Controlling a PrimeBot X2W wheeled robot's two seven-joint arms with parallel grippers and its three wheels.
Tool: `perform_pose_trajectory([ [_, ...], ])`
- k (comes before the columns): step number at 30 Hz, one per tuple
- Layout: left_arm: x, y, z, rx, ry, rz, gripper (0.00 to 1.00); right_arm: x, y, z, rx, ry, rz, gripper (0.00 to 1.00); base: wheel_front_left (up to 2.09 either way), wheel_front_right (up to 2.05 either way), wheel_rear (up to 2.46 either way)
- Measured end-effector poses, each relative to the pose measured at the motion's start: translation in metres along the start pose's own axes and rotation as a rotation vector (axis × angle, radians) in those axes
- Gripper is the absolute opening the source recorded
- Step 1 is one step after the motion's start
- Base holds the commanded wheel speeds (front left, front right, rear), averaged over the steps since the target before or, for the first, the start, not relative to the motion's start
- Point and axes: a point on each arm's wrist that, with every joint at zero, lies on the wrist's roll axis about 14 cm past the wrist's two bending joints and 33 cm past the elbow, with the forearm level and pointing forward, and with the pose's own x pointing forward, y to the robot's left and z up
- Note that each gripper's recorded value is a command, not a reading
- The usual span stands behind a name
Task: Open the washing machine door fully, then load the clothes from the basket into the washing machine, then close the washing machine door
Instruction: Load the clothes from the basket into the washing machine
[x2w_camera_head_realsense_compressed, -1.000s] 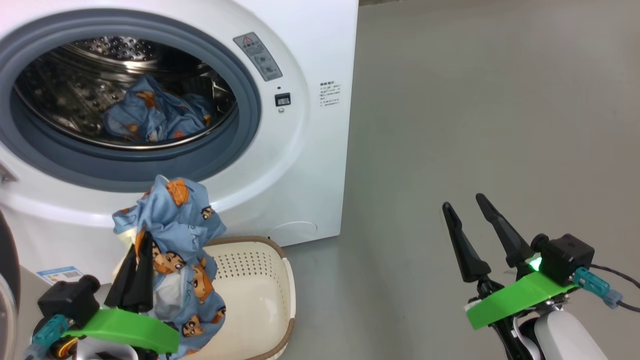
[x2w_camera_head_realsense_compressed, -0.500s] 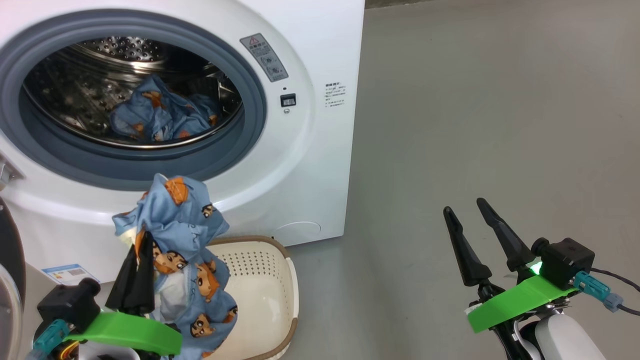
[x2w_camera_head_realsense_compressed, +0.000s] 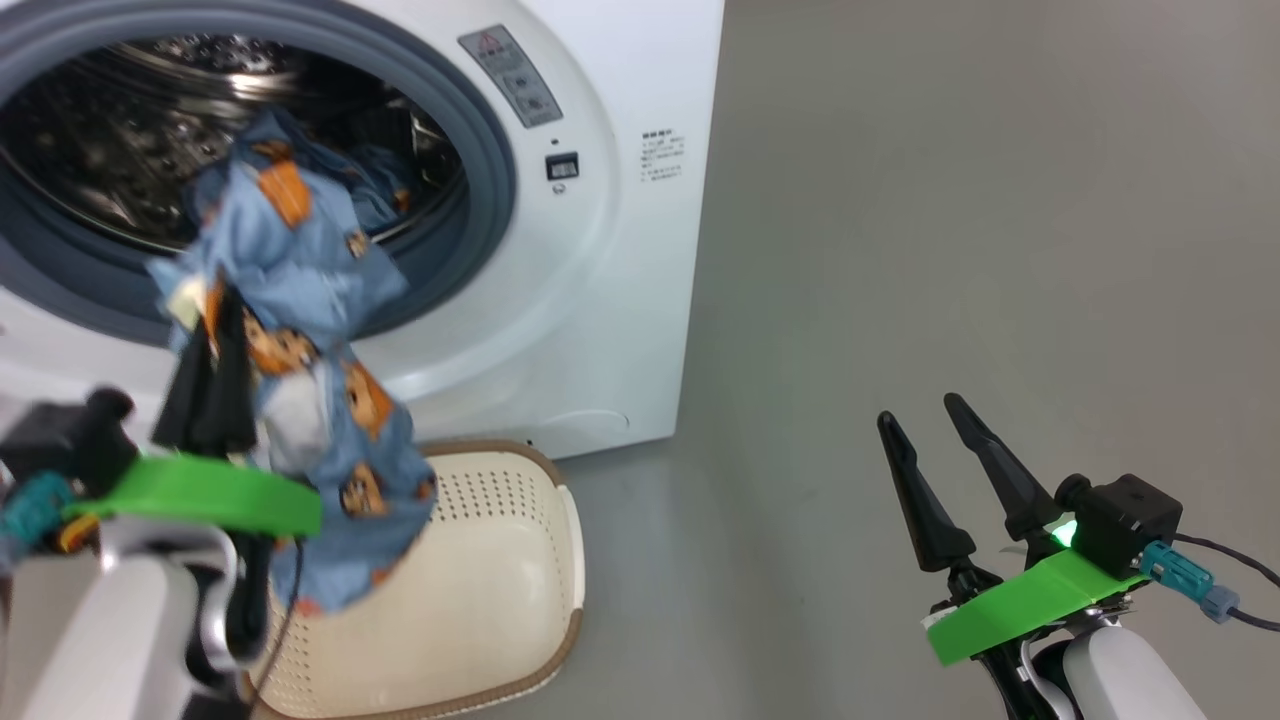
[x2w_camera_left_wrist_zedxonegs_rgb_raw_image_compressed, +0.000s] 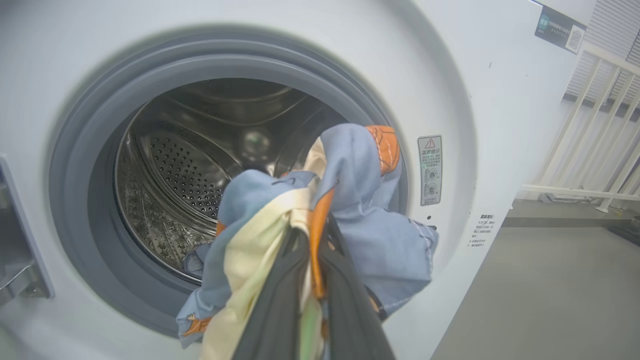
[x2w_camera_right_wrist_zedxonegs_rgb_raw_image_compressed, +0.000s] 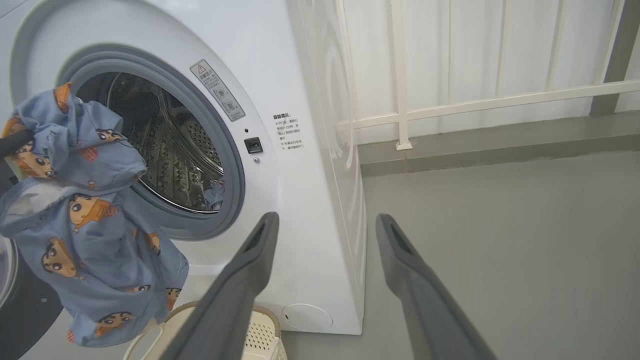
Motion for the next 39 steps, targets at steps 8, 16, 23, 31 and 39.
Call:
perform_pose_trajectory([
  [8, 0.047, 0.027, -0.041, -0.024, 0.099, 0.038, 0.00, 0.008, -0.012, -0.016, 0.001, 0.037, -0.035, 1.00, 0.00, 0.00, 0.00],
  [16, 0.091, 0.049, -0.081, -0.011, 0.182, 0.055, 0.00, 0.025, -0.016, -0.031, 0.005, 0.059, -0.052, 1.00, 0.00, 0.00, 0.00],
  [23, 0.134, 0.067, -0.114, 0.008, 0.216, 0.059, 0.00, 0.033, -0.028, -0.055, -0.005, 0.109, -0.088, 1.00, 0.00, 0.00, 0.00],
  [31, 0.174, 0.078, -0.154, 0.027, 0.255, 0.062, 0.00, 0.037, -0.040, -0.082, -0.002, 0.169, -0.125, 1.00, 0.00, 0.00, 0.00],
  [39, 0.209, 0.076, -0.173, 0.015, 0.222, 0.072, 0.00, 0.035, -0.043, -0.106, -0.008, 0.235, -0.133, 1.00, 0.00, 0.00, 0.00],
])
